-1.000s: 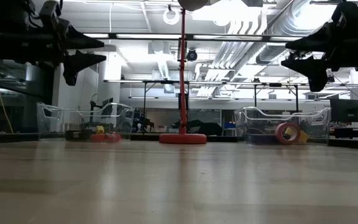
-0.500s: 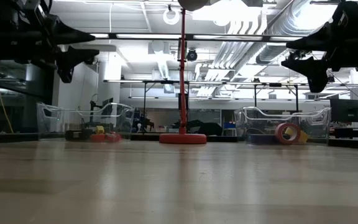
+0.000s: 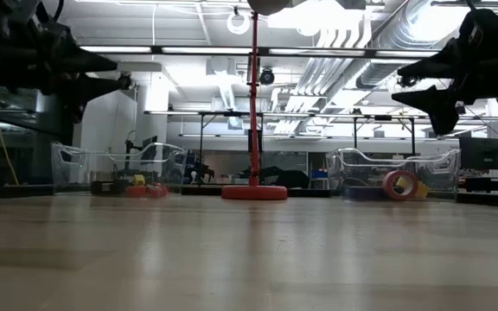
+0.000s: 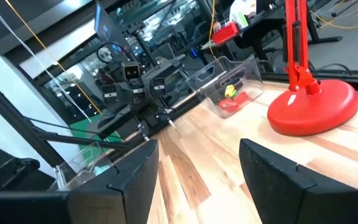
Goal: Pick and place Stapler, Stapler remover, tape
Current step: Return to Home Position
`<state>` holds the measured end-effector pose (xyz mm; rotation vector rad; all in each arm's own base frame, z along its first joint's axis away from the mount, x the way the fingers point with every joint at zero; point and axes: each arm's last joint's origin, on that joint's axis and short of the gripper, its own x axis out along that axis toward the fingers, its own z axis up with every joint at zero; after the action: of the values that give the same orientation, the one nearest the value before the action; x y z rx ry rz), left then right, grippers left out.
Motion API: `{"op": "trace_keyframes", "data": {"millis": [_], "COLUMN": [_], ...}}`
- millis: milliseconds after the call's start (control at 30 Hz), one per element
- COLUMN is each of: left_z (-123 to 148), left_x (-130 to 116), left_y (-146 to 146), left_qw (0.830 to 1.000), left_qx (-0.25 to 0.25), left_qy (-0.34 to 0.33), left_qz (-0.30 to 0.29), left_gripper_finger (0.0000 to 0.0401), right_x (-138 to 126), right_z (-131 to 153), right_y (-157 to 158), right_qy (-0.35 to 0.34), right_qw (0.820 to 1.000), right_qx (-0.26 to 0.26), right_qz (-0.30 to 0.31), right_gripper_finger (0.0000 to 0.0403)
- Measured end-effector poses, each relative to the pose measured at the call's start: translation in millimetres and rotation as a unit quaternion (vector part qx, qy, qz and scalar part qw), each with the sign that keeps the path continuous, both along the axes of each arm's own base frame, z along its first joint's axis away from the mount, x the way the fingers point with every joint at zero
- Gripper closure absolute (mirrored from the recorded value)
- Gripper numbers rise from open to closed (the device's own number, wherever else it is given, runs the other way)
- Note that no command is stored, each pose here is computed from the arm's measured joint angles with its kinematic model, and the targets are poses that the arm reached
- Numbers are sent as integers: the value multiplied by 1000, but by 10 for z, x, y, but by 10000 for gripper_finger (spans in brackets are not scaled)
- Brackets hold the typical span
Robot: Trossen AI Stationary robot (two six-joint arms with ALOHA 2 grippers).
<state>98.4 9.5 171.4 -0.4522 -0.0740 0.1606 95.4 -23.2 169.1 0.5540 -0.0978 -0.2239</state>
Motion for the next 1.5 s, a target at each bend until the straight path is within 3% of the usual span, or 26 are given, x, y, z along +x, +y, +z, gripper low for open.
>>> {"op": "trace_keyframes", "data": {"millis": [133,300,700,1067,1500], "left_z": [30,61,48,60,61], "left_x": [-34,-71,-68,-65,-65], "left_y": [-5,21,12,12,12], "left_qw": [1000,998,998,998,998], "left_qx": [12,0,-1,-1,12], "left_qy": [12,45,56,48,49], "left_qz": [4,51,36,36,36], "left_gripper_finger": [231,231,231,231,231], "right_x": [1,1,3,1,1], "right_z": [-10,-11,-14,-17,-17], "right_y": [2,4,9,-2,-2], "right_qy": [6,10,21,51,51], "right_qw": [1000,1000,998,984,984], "right_qx": [-5,-20,-62,-173,-172], "right_qz": [3,6,15,-7,-7], "right_gripper_finger": [187,187,187,187,187]}}
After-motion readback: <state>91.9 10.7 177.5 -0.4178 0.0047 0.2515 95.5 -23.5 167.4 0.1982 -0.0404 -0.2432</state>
